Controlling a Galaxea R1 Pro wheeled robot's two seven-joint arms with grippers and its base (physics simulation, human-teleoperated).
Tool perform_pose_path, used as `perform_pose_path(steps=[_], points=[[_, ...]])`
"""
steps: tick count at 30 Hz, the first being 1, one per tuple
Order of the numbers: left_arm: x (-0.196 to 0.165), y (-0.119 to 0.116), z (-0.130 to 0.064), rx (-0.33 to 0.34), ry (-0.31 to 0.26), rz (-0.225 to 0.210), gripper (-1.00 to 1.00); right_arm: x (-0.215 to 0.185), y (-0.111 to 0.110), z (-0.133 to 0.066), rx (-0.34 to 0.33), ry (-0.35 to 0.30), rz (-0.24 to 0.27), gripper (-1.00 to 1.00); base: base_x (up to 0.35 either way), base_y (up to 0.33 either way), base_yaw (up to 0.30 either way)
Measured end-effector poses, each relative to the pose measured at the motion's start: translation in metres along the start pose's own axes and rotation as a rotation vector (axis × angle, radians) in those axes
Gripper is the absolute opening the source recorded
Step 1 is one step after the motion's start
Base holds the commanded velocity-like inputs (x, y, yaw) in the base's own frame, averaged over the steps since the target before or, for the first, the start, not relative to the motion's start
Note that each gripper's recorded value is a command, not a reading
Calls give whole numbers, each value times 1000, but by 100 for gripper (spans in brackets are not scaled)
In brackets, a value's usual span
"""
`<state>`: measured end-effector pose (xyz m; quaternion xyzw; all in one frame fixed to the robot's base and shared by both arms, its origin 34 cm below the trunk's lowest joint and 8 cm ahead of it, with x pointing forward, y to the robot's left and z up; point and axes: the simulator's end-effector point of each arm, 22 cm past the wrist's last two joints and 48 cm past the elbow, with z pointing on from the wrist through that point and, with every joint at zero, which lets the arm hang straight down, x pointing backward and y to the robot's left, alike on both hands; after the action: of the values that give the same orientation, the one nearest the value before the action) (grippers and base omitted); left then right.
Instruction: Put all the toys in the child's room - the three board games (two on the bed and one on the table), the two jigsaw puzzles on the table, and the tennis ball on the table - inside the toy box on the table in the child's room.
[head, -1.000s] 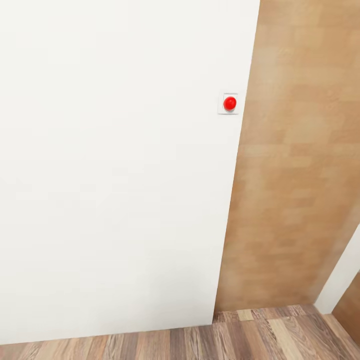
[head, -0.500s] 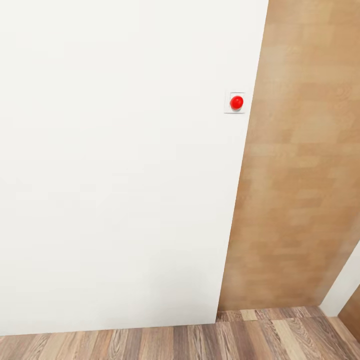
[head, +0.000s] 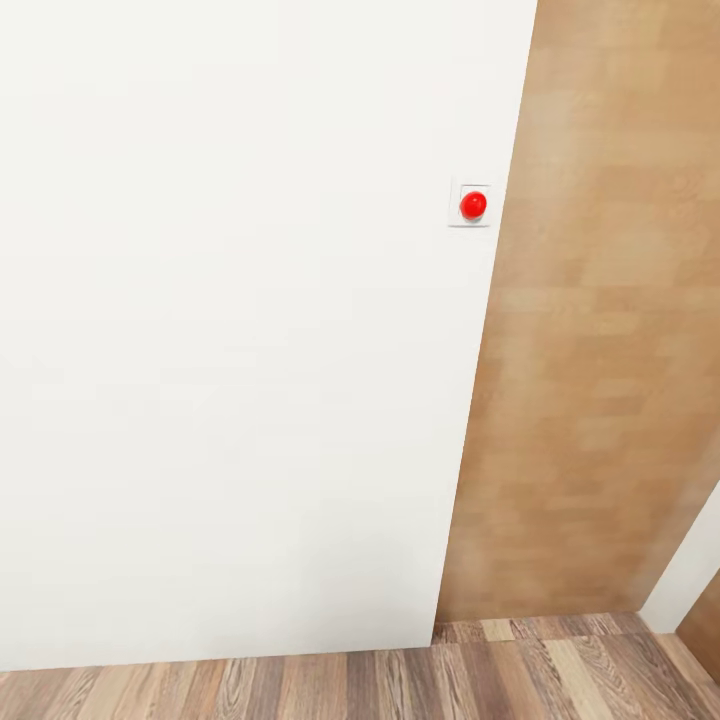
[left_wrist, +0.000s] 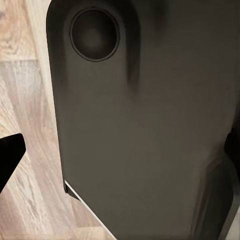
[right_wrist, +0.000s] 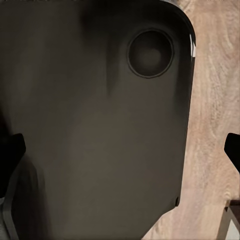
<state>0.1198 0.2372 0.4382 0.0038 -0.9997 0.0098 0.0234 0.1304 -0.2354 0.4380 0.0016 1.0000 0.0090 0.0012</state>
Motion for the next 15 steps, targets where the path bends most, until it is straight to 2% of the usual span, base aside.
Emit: perform_pose_path(steps=[5,15], points=[[0,0,-5,0,1,2,100,0,1,-5,-1,3,-11,100,0,0,120],[2,-1,-22,1,4,9,100,2,1,-22,-2,7,-13,100,0,0,239]])
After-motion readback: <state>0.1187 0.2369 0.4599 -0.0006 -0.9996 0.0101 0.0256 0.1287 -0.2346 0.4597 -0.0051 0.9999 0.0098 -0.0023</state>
